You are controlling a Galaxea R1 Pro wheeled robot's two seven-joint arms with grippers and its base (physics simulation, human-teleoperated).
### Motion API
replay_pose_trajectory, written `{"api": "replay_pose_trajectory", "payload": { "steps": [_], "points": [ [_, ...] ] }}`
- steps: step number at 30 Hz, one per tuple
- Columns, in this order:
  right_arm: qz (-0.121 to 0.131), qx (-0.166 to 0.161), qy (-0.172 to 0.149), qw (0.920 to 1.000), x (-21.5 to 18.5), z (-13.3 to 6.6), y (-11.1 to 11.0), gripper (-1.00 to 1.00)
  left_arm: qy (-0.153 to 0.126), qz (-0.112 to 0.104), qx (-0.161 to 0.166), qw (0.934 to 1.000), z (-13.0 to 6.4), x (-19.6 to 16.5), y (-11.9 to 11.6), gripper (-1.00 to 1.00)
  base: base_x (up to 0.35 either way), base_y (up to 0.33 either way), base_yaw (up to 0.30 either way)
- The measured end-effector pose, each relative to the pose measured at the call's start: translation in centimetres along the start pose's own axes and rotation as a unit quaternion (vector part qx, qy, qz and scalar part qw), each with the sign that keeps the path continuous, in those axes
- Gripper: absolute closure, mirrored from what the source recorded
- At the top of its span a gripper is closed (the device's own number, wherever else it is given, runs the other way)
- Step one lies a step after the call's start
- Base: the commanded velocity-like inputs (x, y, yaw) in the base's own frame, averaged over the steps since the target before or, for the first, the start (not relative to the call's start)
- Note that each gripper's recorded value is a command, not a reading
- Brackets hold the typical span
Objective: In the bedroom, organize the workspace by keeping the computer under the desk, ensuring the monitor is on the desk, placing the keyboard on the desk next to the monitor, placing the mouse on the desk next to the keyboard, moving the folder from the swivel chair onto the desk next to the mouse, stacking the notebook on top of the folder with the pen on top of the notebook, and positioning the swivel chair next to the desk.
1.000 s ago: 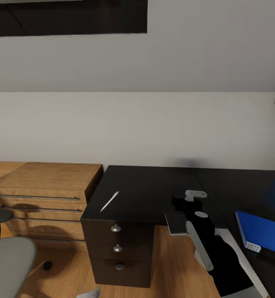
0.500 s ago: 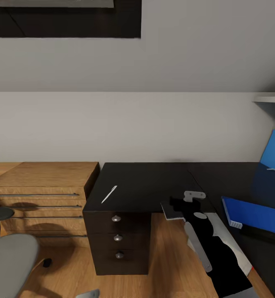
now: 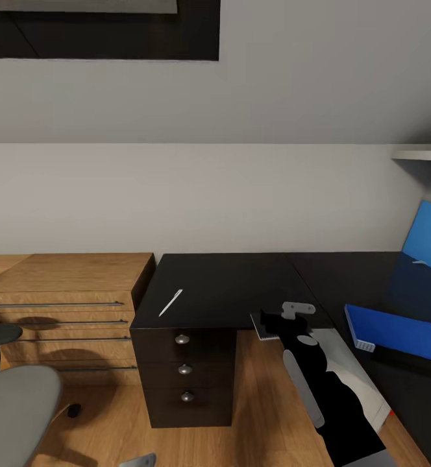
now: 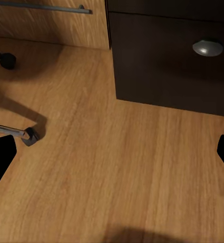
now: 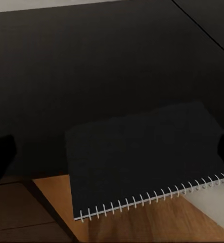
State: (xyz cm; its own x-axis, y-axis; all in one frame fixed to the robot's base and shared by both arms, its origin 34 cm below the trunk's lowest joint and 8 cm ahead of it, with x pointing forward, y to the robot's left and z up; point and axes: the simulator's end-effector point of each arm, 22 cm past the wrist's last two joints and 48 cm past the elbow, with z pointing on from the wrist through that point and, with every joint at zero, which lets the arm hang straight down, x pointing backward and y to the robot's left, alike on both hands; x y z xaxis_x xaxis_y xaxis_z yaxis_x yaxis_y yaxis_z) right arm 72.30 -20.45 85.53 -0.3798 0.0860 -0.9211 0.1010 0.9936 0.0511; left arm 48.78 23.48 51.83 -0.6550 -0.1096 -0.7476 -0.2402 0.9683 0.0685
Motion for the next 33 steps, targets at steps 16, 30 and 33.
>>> {"api": "replay_pose_trajectory", "payload": {
  "steps": [16,30,33],
  "points": [
    [0.001,-0.003,0.019,0.9998,1.7,0.4,0.6,-1.00,0.001,0.001,0.000,1.0000,0.0,0.1,0.0,-1.00,0.000,0.000,0.000],
    [0.002,-0.003,0.019,0.9998,1.7,0.5,0.5,-1.00,0.001,0.001,0.000,1.0000,0.0,0.1,0.0,-1.00,0.000,0.000,0.000],
    [0.005,-0.002,0.012,0.9999,1.4,0.5,0.4,-1.00,0.001,0.001,0.001,1.0000,0.0,0.1,0.0,-1.00,0.000,0.000,0.000]
  ]
}}
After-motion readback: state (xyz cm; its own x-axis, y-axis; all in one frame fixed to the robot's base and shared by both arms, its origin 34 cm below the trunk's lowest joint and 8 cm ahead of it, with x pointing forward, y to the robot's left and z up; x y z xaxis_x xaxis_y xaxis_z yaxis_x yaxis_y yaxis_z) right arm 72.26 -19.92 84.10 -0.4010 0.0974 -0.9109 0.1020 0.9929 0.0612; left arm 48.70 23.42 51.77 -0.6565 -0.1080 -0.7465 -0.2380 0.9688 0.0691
